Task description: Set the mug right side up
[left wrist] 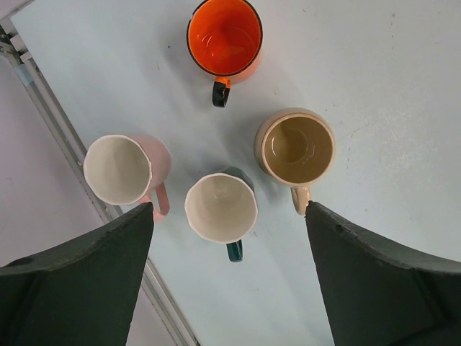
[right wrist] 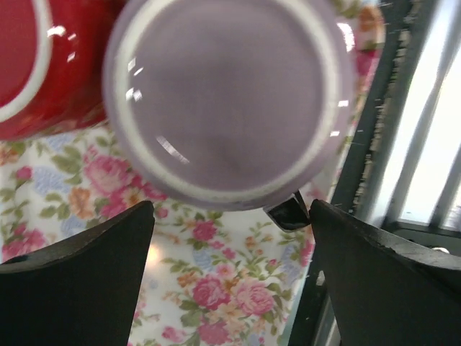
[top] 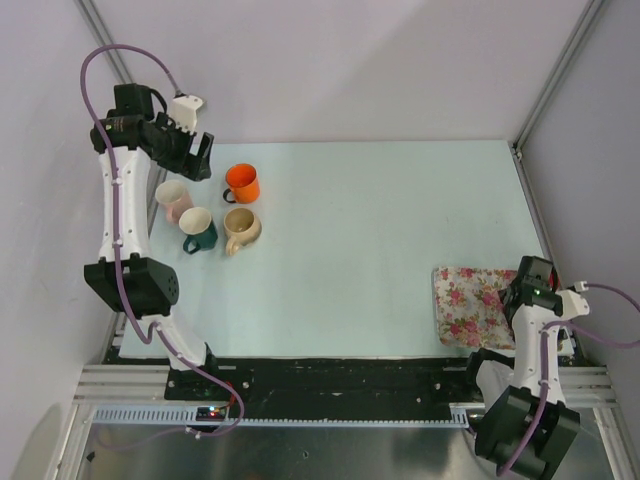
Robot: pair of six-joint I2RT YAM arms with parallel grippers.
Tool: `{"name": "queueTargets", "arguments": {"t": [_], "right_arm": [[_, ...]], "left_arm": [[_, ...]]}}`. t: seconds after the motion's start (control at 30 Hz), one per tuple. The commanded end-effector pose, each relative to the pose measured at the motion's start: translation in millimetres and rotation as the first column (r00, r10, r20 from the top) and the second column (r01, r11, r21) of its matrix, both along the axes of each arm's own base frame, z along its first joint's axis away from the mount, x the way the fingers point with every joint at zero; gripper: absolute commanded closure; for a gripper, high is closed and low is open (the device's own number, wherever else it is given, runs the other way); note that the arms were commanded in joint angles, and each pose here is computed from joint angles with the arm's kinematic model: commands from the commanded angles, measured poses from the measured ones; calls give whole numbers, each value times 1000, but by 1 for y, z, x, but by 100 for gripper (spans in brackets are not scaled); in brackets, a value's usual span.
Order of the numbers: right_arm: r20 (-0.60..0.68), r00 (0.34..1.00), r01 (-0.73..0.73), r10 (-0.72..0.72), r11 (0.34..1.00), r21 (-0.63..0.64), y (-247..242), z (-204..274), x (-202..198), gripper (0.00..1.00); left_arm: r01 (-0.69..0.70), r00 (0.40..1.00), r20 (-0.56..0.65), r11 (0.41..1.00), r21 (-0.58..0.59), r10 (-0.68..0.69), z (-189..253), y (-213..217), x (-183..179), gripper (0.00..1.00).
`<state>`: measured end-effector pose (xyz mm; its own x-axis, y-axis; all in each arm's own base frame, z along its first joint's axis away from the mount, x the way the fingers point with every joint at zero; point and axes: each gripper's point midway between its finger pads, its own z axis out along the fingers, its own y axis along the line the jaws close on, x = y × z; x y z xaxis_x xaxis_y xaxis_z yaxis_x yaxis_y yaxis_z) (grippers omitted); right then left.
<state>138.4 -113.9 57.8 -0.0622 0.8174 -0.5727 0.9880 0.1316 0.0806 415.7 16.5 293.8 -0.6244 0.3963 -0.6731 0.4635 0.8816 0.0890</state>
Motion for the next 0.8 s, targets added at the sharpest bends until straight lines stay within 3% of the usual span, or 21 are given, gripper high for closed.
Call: {"name": "queueTargets", "arguments": {"t": [0.0,0.33,0.57,0.77], "right_arm": [[104,983,-158,152,986,57,16,2,33,7],[23,988,-154,152,980,129,28,-20,29,17],[-7,1000,14,-14,1000,-12,2,-2,7,20],[9,1000,19,-19,999,-33,-6,0,11,28]], "left_arm": [[15,997,78,1000,-9,-14,28,-6,-7,10],[20,997,79,1000,-13,-19,29,-9,-8,10],[28,996,79,1000,-7,-27,28,-10,-9,10],[34,996,82,999,-1,-33,29,-10,-9,10]]}}
